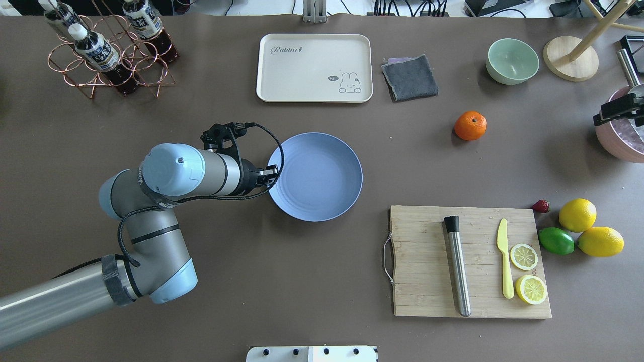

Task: Pick orange to plate
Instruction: 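Drag the light-blue plate with the left gripper toward the table center, then release the plate and withdraw the left arm while the right arm moves toward the orange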

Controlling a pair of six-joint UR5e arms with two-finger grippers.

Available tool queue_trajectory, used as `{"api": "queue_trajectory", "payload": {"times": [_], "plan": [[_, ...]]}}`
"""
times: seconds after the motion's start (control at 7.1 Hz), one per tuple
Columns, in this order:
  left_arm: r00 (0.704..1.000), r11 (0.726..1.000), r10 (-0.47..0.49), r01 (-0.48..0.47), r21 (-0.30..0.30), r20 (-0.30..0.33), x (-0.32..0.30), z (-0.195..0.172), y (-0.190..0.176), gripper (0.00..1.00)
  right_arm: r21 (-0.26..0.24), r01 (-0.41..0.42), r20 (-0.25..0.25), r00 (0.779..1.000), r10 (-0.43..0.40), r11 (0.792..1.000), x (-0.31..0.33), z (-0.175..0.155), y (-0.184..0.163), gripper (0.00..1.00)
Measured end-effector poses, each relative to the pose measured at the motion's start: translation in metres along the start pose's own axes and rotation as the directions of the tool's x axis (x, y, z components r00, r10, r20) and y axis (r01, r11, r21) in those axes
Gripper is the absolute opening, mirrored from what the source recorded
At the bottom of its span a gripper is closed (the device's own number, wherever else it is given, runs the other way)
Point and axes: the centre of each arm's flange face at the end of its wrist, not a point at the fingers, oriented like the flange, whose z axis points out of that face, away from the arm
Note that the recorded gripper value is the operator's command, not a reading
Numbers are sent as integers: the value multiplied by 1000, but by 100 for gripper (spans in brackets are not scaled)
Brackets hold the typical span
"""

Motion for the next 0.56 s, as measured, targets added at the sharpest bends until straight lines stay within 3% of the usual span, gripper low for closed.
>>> {"api": "queue_trajectory", "payload": {"times": [0.28, 0.56], "plan": [[1000, 1000, 4, -4, 8, -2, 1, -1, -4, 98, 2, 4, 3, 1000, -4, 1000, -3, -1, -2, 100], [1000, 1000, 15, -14, 12, -9, -9, -37, -43, 98, 3, 4, 17, 1000, -4, 1000, -30, 3, -16, 100]]}}
